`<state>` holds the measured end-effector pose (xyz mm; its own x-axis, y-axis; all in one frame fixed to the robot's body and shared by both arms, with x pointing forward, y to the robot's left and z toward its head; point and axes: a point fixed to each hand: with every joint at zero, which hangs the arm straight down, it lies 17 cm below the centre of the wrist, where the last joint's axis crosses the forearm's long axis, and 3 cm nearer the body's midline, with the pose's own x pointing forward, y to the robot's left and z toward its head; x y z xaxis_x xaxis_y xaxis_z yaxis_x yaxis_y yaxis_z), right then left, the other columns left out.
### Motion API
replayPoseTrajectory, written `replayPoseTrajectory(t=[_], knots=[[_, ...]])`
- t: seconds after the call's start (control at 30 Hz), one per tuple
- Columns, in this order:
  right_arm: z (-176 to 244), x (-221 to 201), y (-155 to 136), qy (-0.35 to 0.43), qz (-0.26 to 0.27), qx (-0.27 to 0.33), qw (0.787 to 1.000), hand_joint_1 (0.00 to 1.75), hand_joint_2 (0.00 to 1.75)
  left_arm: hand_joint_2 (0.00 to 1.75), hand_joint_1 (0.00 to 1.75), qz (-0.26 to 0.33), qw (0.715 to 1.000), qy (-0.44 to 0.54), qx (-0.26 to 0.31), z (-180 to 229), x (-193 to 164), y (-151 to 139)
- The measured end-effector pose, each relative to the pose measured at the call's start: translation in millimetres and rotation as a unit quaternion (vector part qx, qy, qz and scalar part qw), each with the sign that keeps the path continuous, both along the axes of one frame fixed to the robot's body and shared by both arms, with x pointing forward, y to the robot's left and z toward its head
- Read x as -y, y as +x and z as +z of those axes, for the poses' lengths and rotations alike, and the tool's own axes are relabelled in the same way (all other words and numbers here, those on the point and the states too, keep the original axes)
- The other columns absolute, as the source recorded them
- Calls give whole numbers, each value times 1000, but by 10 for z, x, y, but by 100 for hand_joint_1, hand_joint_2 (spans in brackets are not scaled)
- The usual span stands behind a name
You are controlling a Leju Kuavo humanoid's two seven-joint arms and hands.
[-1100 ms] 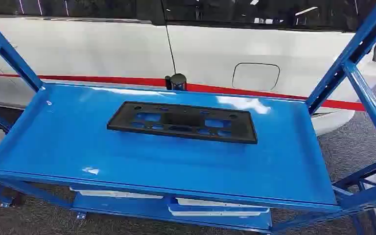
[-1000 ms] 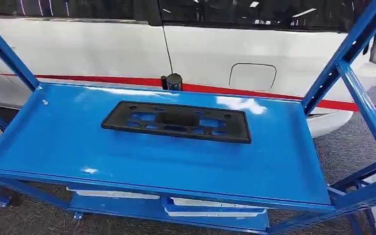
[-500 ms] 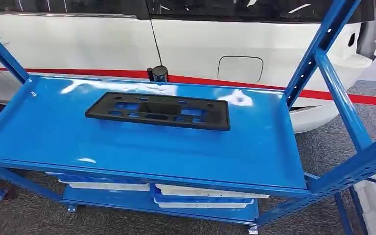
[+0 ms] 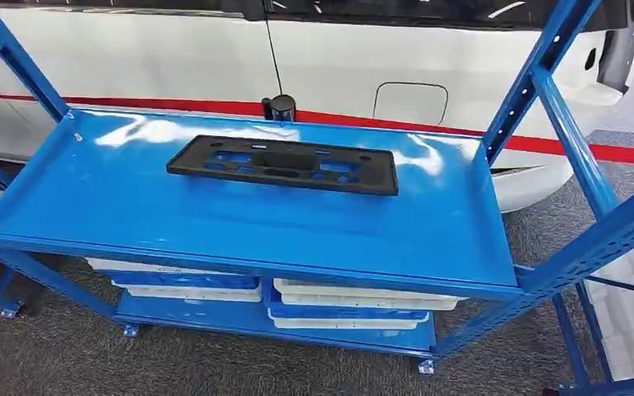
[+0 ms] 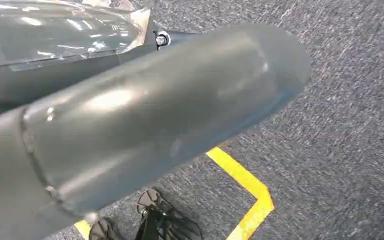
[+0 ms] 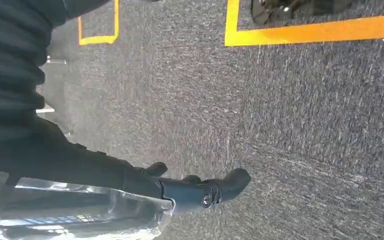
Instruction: Take the parts from the cabinet and place them on the table.
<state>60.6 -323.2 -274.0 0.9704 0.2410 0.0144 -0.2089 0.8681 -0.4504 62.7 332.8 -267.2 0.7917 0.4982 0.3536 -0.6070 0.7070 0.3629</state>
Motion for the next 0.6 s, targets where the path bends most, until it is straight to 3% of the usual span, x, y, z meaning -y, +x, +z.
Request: replayPoseTrajectory(t=[0.6], knots=[[-21, -67, 34, 23, 6, 3, 1000, 0, 175, 0, 0, -1, 1000, 4, 8, 17, 96, 30]])
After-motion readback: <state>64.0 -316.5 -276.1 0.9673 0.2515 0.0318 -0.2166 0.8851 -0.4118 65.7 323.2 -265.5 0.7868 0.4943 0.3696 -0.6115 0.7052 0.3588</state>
